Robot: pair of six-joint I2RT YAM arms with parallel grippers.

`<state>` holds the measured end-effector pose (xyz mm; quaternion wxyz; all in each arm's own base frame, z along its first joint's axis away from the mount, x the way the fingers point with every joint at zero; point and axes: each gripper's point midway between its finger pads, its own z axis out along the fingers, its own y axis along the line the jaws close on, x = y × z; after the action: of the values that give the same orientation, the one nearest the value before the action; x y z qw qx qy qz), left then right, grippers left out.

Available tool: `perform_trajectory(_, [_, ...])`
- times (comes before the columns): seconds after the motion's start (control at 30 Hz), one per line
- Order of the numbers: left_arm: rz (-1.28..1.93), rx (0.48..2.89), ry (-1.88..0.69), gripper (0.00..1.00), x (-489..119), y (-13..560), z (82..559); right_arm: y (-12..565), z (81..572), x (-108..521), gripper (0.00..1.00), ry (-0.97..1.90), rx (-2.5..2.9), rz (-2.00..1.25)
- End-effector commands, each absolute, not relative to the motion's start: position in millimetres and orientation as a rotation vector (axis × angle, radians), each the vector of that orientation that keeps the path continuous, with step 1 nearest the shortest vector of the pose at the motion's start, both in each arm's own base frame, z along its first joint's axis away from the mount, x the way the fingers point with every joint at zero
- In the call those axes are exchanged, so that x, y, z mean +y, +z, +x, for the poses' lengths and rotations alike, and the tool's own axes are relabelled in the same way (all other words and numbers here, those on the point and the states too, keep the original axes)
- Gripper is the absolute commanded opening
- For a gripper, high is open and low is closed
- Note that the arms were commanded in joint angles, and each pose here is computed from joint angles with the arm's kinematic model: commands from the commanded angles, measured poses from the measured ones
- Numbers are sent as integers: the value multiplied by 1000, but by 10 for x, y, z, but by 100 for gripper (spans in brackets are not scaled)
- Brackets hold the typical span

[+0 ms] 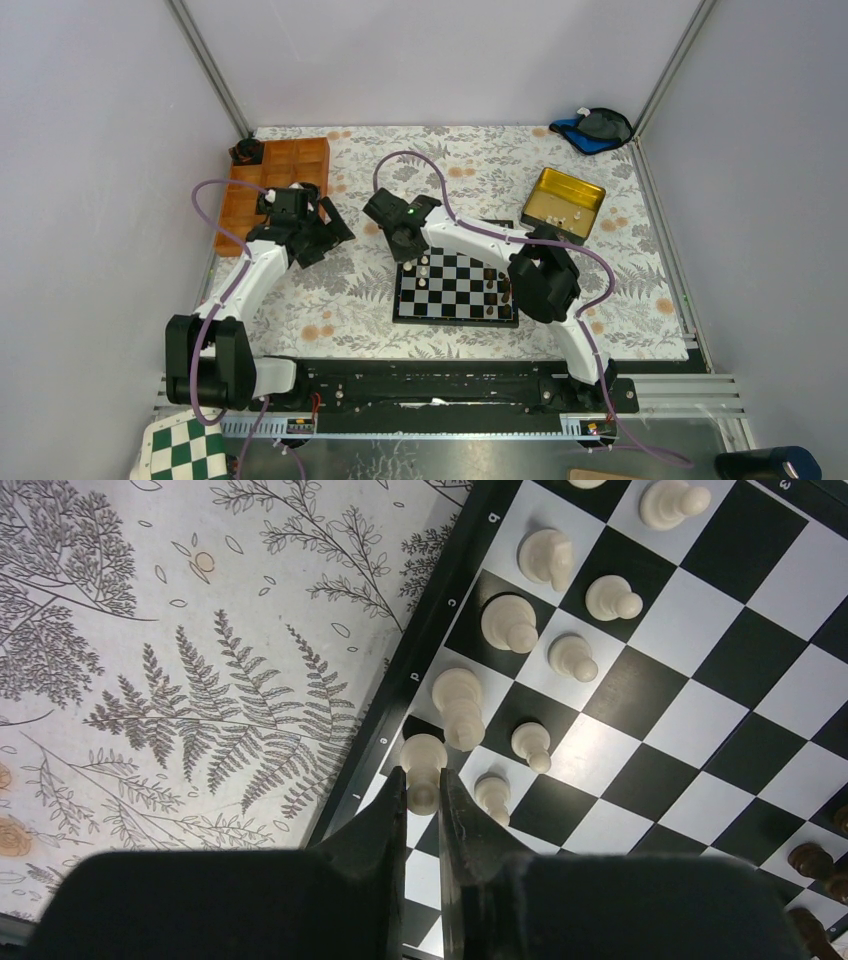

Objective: Set up the chess pieces on the board
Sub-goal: Place the chess piece on the chessboard.

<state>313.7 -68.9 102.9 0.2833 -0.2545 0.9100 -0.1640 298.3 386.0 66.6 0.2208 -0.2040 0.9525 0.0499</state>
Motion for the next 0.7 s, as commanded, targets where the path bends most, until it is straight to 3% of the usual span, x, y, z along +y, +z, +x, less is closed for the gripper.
perform_trajectory(0.0, [-642, 2405, -430, 99, -678, 1122, 3247, 650, 2995, 3853, 0, 109, 2610, -578])
perform_trajectory(0.67, [-647, 2412, -431, 99, -681, 1093, 3228, 569, 2907, 3801, 4, 113, 2641, -584])
